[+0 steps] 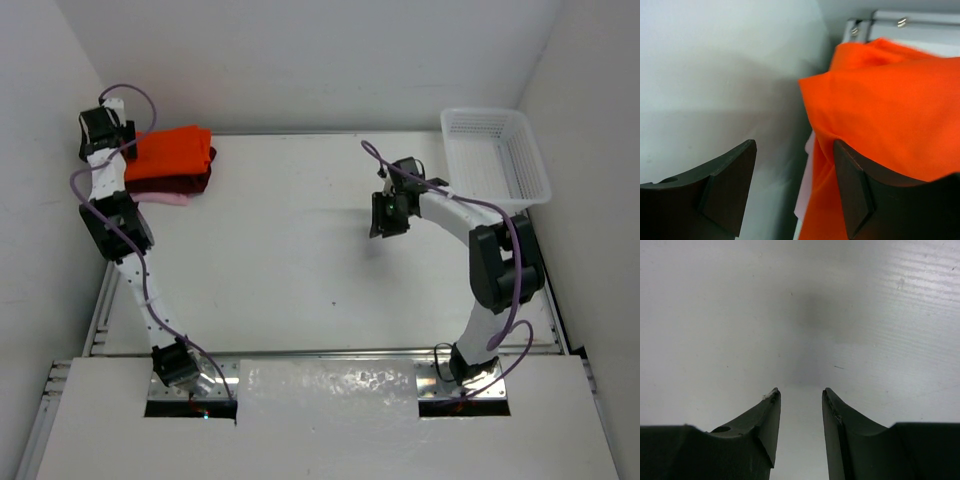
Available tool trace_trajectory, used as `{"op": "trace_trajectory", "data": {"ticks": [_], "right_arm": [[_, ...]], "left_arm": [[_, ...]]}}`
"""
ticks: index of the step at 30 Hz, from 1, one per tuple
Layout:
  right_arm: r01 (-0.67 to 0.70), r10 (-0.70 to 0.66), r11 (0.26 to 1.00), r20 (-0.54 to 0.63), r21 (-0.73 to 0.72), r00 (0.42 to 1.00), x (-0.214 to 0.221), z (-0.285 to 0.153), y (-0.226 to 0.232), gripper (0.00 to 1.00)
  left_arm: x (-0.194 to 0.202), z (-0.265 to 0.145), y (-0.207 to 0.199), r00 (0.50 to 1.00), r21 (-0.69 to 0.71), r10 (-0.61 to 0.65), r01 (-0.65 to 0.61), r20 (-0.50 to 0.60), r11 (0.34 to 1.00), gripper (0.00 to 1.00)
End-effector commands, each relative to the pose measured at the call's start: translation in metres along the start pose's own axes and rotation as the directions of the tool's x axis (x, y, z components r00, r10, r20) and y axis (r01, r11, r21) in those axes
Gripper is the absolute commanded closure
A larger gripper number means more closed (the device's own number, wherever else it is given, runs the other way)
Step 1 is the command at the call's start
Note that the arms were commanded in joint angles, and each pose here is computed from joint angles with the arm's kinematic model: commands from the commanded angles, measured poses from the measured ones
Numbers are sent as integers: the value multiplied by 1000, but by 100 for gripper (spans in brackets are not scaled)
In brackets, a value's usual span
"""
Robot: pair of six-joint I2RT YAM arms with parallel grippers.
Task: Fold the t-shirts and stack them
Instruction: Put the neatly folded tshirt into the corner of the board with the left arm
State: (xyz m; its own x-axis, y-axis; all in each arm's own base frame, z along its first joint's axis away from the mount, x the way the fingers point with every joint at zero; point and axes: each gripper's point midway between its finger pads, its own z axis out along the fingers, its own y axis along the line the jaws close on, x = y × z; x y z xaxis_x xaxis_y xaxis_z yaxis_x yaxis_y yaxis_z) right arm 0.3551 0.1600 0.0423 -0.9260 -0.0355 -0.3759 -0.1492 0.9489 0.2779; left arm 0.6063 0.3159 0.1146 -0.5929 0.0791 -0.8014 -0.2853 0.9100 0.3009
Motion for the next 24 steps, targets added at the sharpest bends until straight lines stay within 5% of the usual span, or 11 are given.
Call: {"op": "trace_trajectory", "data": {"ticks": [1,13,19,24], "right_arm": [[12,-11,1000,81,-13,997,-32,-18,12,63],[34,-32,999,72,-21,997,-32,-19,18,63],[38,-37,999,65,-19,997,-26,-21,18,63],[34,-32,999,65,-21,997,-29,-21,19,63]], "left_arm": [[6,9,35,999,-136,-31,33,13,990,39],[-46,-53,107,994,-422,101,-79,30,903,38],[-92,-88,69,981,-249,87,-42,171,967,39],[-92,-87,18,976,-108,107,-87,188,990,39]]}}
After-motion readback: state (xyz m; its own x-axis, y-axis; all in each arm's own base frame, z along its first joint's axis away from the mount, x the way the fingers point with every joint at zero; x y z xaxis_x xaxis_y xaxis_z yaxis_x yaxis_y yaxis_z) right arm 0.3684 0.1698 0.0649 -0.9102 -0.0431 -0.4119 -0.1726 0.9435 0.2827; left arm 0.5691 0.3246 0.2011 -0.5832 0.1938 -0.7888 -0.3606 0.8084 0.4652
